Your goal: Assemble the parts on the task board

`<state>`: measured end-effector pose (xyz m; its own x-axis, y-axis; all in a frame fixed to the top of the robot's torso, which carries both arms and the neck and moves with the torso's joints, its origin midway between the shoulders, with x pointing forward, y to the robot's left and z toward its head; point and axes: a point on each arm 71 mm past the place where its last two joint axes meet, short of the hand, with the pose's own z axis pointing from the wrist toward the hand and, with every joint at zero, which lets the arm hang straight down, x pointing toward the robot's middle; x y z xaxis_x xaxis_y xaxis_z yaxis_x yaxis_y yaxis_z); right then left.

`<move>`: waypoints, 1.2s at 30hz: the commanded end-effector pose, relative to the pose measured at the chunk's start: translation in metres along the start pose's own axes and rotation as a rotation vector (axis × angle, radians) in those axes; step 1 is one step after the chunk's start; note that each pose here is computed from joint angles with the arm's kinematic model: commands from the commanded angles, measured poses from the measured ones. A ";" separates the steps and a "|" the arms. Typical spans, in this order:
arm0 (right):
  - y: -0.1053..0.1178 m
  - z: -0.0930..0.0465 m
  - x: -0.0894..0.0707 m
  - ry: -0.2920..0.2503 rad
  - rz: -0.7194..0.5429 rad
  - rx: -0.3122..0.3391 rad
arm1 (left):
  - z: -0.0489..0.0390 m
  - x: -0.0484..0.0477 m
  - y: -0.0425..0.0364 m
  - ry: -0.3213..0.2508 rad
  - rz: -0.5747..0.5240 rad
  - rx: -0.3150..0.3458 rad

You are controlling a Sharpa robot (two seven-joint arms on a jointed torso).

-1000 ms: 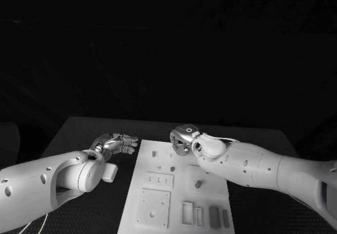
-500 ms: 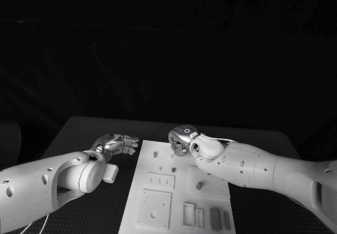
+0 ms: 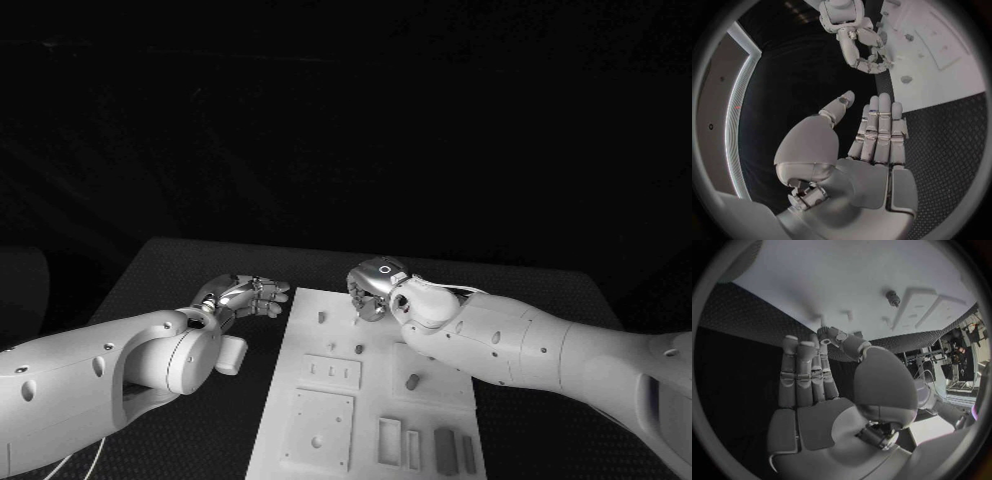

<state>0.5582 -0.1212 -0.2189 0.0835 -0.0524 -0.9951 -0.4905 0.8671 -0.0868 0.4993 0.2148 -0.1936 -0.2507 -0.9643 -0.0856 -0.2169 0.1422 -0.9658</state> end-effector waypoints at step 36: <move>-0.005 -0.006 0.008 0.044 -0.014 0.009 | -0.0004 -0.0025 -0.0007 0.000 -0.015 0.003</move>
<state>0.5577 -0.1265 -0.2198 0.0817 -0.0600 -0.9949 -0.4829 0.8708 -0.0921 0.5000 0.2194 -0.1939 -0.2398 -0.9673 -0.0832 -0.2223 0.1381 -0.9651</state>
